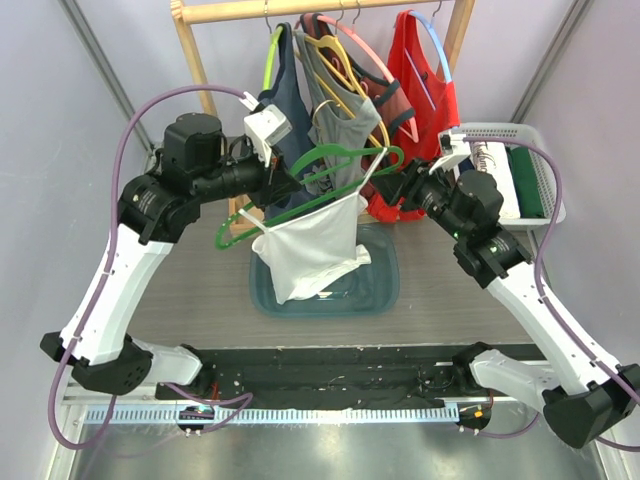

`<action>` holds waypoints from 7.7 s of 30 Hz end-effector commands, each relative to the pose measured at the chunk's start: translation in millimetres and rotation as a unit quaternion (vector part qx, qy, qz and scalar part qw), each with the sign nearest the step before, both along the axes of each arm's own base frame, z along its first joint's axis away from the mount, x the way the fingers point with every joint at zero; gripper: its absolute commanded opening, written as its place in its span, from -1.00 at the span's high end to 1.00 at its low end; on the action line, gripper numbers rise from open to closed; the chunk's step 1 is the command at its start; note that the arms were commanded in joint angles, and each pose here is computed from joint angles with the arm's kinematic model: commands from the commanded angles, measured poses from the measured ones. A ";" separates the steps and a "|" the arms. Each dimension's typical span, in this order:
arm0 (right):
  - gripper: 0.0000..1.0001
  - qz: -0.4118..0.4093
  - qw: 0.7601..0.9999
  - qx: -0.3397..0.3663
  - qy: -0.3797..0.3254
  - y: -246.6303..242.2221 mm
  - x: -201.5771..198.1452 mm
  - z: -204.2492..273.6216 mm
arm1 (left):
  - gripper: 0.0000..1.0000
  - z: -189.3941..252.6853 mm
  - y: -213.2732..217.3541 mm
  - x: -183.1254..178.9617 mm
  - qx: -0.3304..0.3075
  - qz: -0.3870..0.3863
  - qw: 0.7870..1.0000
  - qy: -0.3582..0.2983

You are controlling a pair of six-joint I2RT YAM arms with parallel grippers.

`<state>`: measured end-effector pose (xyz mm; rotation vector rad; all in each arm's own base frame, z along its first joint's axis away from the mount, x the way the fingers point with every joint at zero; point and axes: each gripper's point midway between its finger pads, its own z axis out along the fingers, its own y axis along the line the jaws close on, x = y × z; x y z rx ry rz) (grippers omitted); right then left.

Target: Remove the tank top from the hanger

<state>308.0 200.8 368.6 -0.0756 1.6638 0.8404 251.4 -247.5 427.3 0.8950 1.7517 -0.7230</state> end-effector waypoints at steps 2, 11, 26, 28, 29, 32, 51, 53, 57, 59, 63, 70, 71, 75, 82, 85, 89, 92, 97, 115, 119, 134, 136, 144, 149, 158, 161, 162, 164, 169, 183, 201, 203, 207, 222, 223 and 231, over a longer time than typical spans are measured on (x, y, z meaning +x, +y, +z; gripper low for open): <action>0.10 -0.002 0.997 0.049 -0.051 6.8 7.4 43.2 | 1.00 12.2 -0.3 -13.9 -0.019 -0.017 1.000 -0.014; 0.24 0.014 0.997 0.057 -0.047 24.7 14.8 42.4 | 1.00 5.2 -2.2 -22.4 -0.017 -0.029 0.999 -0.005; 0.66 0.005 0.998 0.045 -0.032 26.8 14.9 27.7 | 0.99 13.6 3.4 -28.8 -0.022 -0.028 0.999 -0.016; 0.87 0.004 0.998 0.046 -0.035 26.0 13.3 30.4 | 1.00 12.8 4.7 -28.4 -0.019 -0.025 0.999 -0.017; 0.92 0.002 0.998 0.050 -0.040 23.6 10.7 35.3 | 0.99 13.6 6.6 -28.2 -0.019 -0.021 0.999 -0.021; 0.97 -0.003 0.997 0.051 -0.053 16.9 3.2 46.3 | 1.00 3.1 10.3 -25.7 -0.006 -0.011 1.000 -0.020; 0.98 -0.168 0.986 -0.011 0.006 -50.7 5.0 9.1 | 1.00 17.6 30.2 -58.1 -0.012 -0.034 0.999 -0.031; 0.97 -0.170 0.985 -0.017 0.009 -50.6 7.0 4.4 | 1.00 21.2 29.3 -72.7 -0.017 -0.063 0.998 -0.026; 0.98 -0.172 0.985 -0.019 0.007 -51.0 8.8 4.2 | 0.99 21.9 32.6 -89.3 -0.007 -0.097 0.995 -0.028; 0.98 -0.172 0.985 -0.021 0.004 -51.5 8.5 5.7 | 1.00 15.7 34.7 -91.2 0.003 -0.100 0.995 -0.025; 0.97 -0.167 0.986 -0.021 0.006 -49.6 7.5 4.0 | 1.00 6.6 35.6 -89.2 0.011 -0.097 0.995 -0.021; 0.64 -0.098 0.994 -0.033 0.024 -26.7 -1.5 -19.9 | 1.00 36.3 31.1 -40.7 -0.026 -0.007 0.997 -0.074; 0.49 -0.090 0.995 -0.037 0.024 -24.8 -2.8 -22.9 | 1.00 38.2 28.7 -33.4 -0.026 -0.001 0.997 -0.078; -0.16 -0.092 0.994 -0.054 0.039 -29.4 -7.7 -40.1 | 0.99 71.2 19.2 -15.9 -0.045 0.004 0.993 -0.110; -0.72 -0.080 0.993 -0.084 0.024 -34.2 -21.9 -39.0 | 1.00 72.8 -0.7 -3.3 -0.063 -0.008 0.995 -0.082; -0.89 -0.085 0.992 -0.090 -0.009 -37.1 -30.4 -18.4 | 1.00 60.1 -7.7 2.9 -0.058 -0.009 0.996 -0.064; -0.99 -0.101 0.988 -0.111 -0.037 -40.8 -35.6 -0.6 | 1.00 52.3 -20.8 7.5 -0.053 -0.019 0.997 -0.052; -0.99 -0.106 0.984 -0.136 -0.038 -42.6 -39.8 0.6 | 1.00 44.0 -29.9 2.5 -0.038 -0.044 0.997 -0.042; -1.00 -0.040 0.983 -0.177 -0.020 -30.9 -59.2 -17.9 | 1.00 33.4 -25.8 -5.5 -0.019 -0.055 0.997 -0.044; -1.00 0.194 0.962 -0.137 -0.136 9.4 -139.0 82.5 | 1.00 19.7 -20.0 -30.9 0.015 -0.122 0.991 -0.061; -0.99 0.193 0.951 -0.149 -0.191 4.8 -143.0 124.2 | 1.00 -9.7 -17.8 -59.6 0.041 -0.197 0.979 -0.036; -0.92 0.269 0.927 -0.213 -0.150 38.4 -125.3 64.7 | 1.00 -8.0 -8.9 -110.3 0.033 -0.305 0.951 -0.036; -0.91 0.270 0.928 -0.213 -0.146 38.1 -125.5 60.9 | 1.00 -6.8 -9.1 -111.7 0.031 -0.309 0.950 -0.035; -0.75 0.311 0.923 -0.184 -0.132 49.7 -137.7 43.4 | 1.00 -0.2 -13.5 -110.5 0.022 -0.314 0.948 -0.034; -0.45 0.339 0.919 -0.155 -0.126 62.7 -141.2 33.8 | 1.00 2.3 -19.1 -112.3 0.010 -0.331 0.943 -0.024; 0.97 0.307 0.931 -0.141 -0.140 51.3 -143.3 44.1 | 0.84 -11.4 -26.6 -91.4 0.019 -0.295 0.955 -0.005; 0.98 0.278 0.939 -0.144 -0.146 42.1 -140.2 46.5 | -0.06 -5.8 -26.9 -71.8 0.026 -0.251 0.967 -0.031; 0.97 0.271 0.940 -0.145 -0.146 39.9 -139.1 45.8 | -0.28 -2.8 -26.7 -65.7 0.024 -0.229 0.973 -0.029; 0.97 0.242 0.947 -0.152 -0.146 32.1 -133.2 45.9 | -0.76 4.5 -23.6 -46.0 0.030 -0.178 0.982 -0.050; 0.98 0.208 0.953 -0.170 -0.143 19.1 -127.7 46.0 | -0.99 43.9 -3.4 -20.0 0.018 -0.066 0.991 -0.111; 0.97 0.225 0.950 -0.166 -0.139 20.5 -135.5 55.5 | -0.61 -57.0 26.4 -13.3 0.069 0.020 0.997 -0.028; 0.98 0.301 0.934 -0.132 -0.141 32.4 -165.2 61.5 | -0.52 -63.8 4.6 -1.0 0.039 0.011 0.999 -0.003; 0.98 0.306 0.933 -0.124 -0.141 33.1 -167.4 64.1 | -0.44 -66.0 3.6 1.9 0.037 0.014 0.999 0.000; 0.97 0.312 0.932 -0.118 -0.141 35.0 -169.7 63.4 | -0.09 -68.2 4.2 9.8 0.042 0.026 0.999 -0.003; 0.97 0.292 0.938 -0.122 -0.140 26.7 -169.5 60.3 | 0.99 -65.3 20.2 21.1 0.056 0.067 0.996 -0.023; 0.98 0.291 0.938 -0.122 -0.139 26.3 -169.5 59.1 | 1.00 -63.2 22.7 21.2 0.054 0.070 0.996 -0.024; 0.97 0.284 0.941 -0.134 -0.124 21.5 -169.1 48.4 | 1.00 -35.3 39.5 24.9 0.031 0.097 0.994 -0.046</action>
